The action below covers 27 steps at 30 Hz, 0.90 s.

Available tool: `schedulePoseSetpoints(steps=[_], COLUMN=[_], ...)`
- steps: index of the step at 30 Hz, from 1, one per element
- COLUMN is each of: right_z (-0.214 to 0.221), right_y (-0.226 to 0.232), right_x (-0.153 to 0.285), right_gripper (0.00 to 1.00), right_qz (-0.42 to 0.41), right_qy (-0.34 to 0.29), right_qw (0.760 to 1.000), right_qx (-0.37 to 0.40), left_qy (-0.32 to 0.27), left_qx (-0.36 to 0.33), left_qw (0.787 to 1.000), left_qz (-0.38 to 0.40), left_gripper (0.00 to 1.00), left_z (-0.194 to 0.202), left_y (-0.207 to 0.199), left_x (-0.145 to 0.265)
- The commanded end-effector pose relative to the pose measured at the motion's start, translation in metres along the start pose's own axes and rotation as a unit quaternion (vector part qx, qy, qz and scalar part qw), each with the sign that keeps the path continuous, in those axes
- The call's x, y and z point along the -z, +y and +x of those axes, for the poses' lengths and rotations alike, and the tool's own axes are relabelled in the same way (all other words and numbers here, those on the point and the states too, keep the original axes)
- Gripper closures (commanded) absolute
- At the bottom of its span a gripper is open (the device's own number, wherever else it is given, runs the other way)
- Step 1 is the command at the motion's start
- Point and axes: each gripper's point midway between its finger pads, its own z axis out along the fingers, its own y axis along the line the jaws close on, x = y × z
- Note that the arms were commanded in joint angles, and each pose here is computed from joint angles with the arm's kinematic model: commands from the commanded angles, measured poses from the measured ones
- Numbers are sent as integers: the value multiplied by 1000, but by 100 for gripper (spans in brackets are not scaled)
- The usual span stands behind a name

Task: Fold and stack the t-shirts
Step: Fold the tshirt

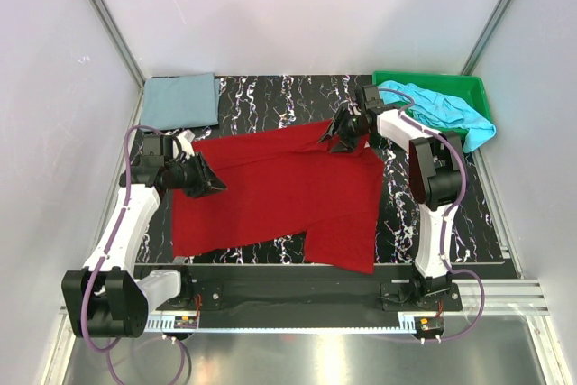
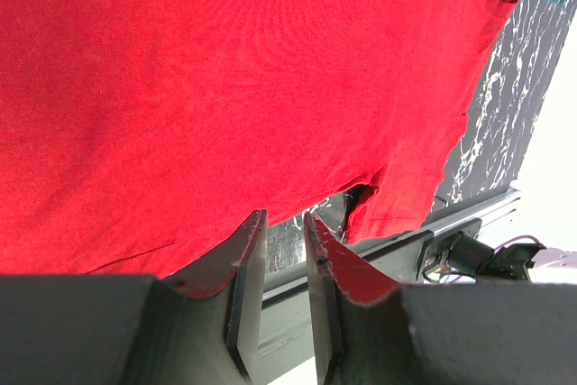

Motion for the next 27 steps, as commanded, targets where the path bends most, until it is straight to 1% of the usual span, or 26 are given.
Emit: schedulePoseSetpoints(steps=[1, 6, 23, 27], right_z=[-1, 0, 4, 2], right_y=[16, 13, -2, 0], right_x=[0, -7, -18, -20], right_gripper=[42, 44, 44, 48], right_qz=[-33, -36, -20, -28], right_qy=[-1, 3, 7, 7], right_qw=[999, 999, 1000, 999], right_qx=[-3, -14, -16, -13], left_qy=[-15, -15, -13, -11], left_qx=[-17, -19, -22, -21], left_qw=[999, 999, 999, 999], left_qz=[23, 24, 23, 23], left_gripper=[73, 73, 73, 73], left_z=[-8, -8, -10, -10], left_y=[-11, -11, -11, -11], left_x=[4, 4, 3, 2])
